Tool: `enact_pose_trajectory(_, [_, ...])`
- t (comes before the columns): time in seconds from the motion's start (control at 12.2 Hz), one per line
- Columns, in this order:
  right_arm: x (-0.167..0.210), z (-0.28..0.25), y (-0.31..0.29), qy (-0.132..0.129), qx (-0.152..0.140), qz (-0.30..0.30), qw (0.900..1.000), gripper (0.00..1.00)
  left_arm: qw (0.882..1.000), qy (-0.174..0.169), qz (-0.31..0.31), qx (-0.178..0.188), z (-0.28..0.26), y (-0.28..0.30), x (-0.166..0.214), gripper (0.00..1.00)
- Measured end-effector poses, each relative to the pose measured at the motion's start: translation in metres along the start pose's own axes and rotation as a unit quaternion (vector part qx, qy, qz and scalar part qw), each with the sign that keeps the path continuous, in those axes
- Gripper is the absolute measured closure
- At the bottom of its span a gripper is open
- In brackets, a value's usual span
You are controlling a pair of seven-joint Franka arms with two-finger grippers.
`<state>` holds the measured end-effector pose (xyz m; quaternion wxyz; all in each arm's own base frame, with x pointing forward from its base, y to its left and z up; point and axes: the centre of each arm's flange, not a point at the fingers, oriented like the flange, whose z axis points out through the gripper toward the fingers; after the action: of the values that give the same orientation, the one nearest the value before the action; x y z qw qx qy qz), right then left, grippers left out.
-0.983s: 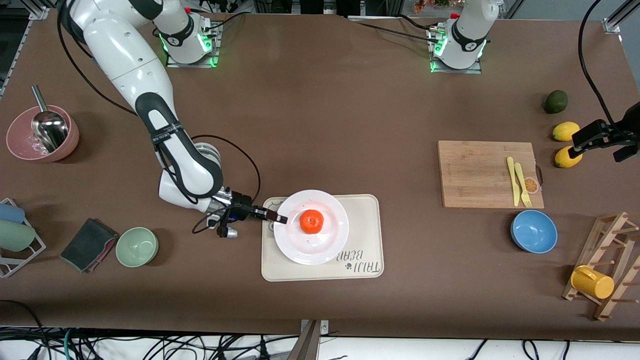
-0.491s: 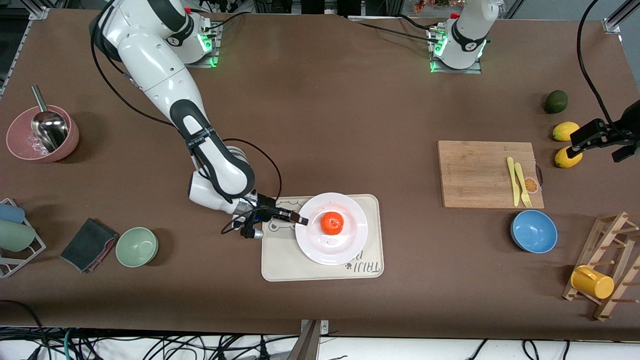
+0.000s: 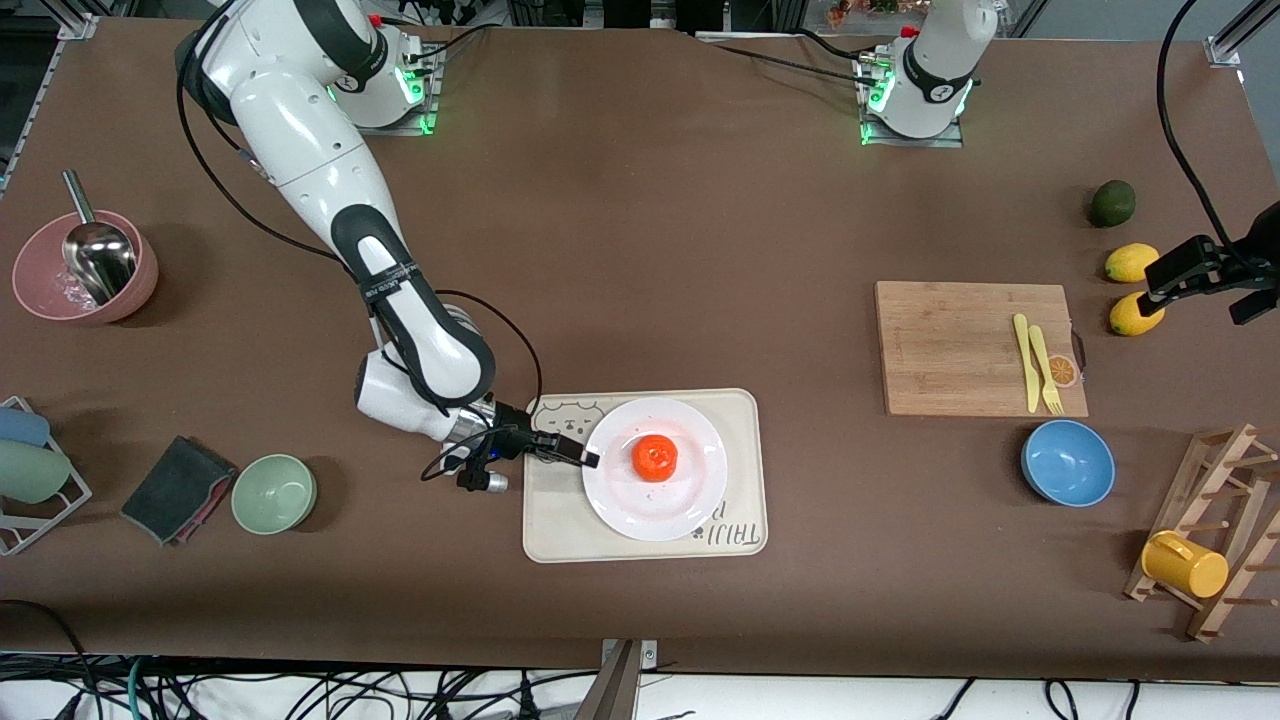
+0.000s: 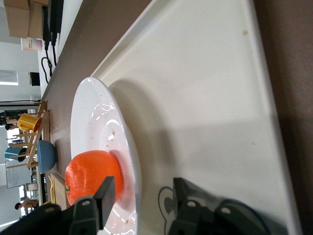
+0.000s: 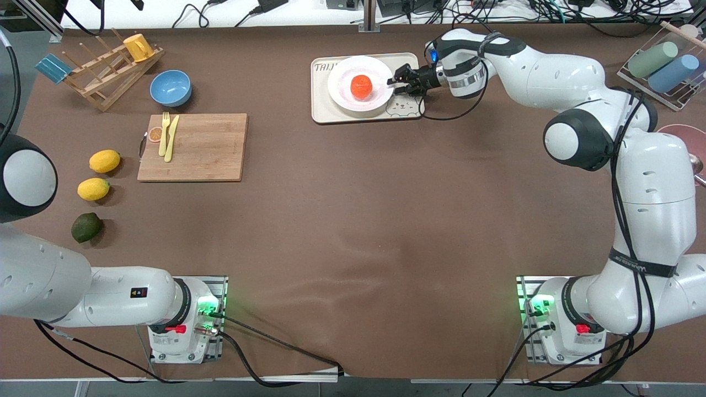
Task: Place orange and plate with both arms
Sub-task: 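Open the right gripper and release the plate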
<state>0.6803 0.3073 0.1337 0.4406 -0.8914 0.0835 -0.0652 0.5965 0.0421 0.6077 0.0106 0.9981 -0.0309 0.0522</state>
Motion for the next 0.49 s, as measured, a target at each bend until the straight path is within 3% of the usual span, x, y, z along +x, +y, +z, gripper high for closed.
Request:
enact_pose_trajectory(0.25, [0.011, -0.020, -0.029, -0.006, -0.002, -0.044, 0.999, 0.04, 1.000, 0.000, 0.000, 0.000, 0.000, 0.000, 0.000, 0.00])
enact_pose_trajectory(0.49, [0.024, -0.075, -0.050, -0.047, -0.036, -0.108, 0.992, 0.00, 1.000, 0.000, 0.000, 0.000, -0.001, 0.000, 0.000, 0.00])
